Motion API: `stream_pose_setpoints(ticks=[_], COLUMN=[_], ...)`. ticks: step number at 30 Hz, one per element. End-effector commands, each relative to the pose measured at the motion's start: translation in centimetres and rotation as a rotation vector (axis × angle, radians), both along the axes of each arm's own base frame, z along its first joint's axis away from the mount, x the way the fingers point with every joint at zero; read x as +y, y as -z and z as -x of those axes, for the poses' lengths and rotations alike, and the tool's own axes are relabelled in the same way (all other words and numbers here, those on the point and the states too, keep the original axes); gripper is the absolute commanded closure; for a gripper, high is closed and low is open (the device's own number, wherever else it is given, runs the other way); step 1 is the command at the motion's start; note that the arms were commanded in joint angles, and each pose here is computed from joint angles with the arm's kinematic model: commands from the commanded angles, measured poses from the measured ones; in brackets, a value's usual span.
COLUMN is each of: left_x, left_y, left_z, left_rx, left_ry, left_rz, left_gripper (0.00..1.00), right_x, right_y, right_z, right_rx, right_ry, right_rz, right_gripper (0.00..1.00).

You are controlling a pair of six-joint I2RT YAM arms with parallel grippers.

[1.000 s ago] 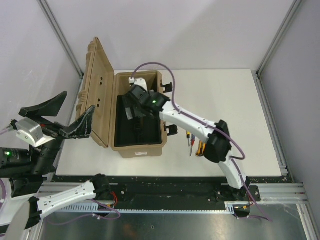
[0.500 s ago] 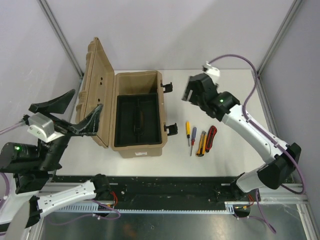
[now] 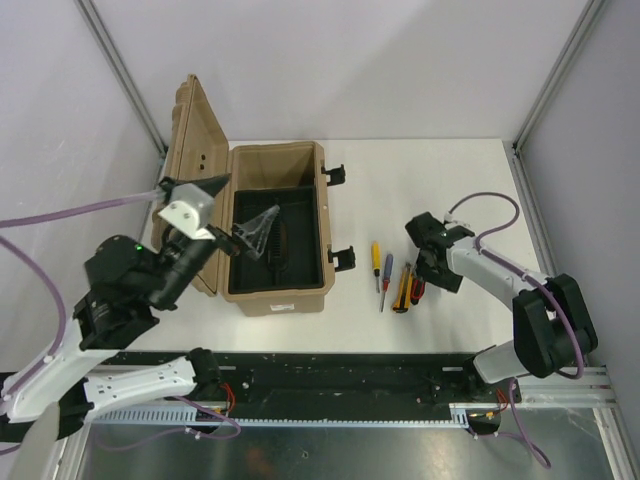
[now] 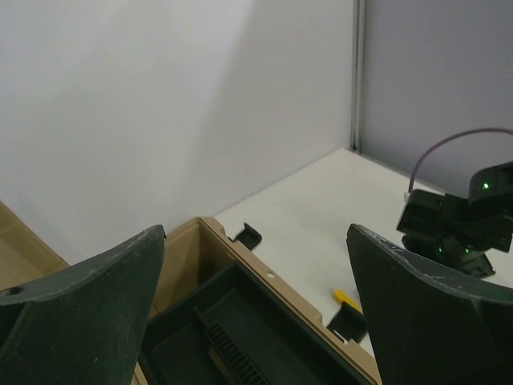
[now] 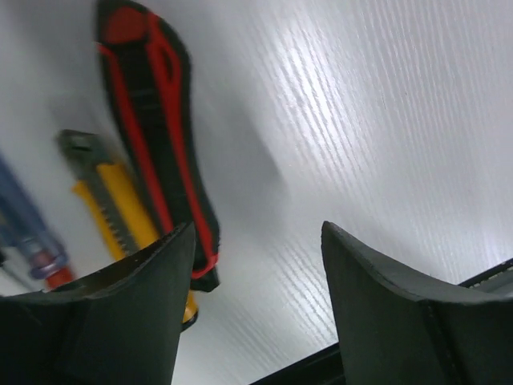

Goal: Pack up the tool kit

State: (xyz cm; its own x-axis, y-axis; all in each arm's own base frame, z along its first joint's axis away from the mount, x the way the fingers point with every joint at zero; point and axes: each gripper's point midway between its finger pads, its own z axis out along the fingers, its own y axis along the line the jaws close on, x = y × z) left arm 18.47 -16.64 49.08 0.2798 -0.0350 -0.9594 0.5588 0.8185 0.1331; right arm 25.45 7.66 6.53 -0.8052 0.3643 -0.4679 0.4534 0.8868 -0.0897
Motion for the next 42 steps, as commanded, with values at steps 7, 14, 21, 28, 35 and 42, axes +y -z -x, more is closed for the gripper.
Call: stream_pose_setpoints(ticks=[7, 14, 21, 28, 35, 42], left_x=[-2.0, -2.3, -2.2, -1.7, -1.4, -0.6], left_y=[0.9, 1.4, 1.2, 1.1, 1.0, 0.5], left_z=[0.0, -0.4, -0.4, -0.4, -0.4, -0.3], left_rx=[0.080, 0.095, 0.081, 0.076, 0.069, 0.043], left_ry=[0.055, 0.048, 0.049, 0.039, 0.032, 0.013], left_rz=[-0.010, -0.021, -0.031, -0.026, -0.025, -0.016], left_gripper=[0.00, 0.01, 0.01, 0.01, 0.01, 0.01], right_x=[1.3, 0.7, 1.2, 0.9, 1.1, 1.6], right_y=[2.6, 1.5, 4.2, 5.8, 6.0, -0.2], right_z=[-2.1, -3.1, -3.5, -3.3, -3.5, -6.2], right_rx=[-0.044, -0.104, -0.038, 0.002, 0.008, -0.152], right_ry=[-0.011, 0.000, -0.026, -0.027, -0.051, -0.071], right_rz=[-0.132, -0.123, -0.131, -0.110, -0.111, -0.102], right_gripper=[0.37, 0.34, 0.35, 0.45, 0.69, 0.86])
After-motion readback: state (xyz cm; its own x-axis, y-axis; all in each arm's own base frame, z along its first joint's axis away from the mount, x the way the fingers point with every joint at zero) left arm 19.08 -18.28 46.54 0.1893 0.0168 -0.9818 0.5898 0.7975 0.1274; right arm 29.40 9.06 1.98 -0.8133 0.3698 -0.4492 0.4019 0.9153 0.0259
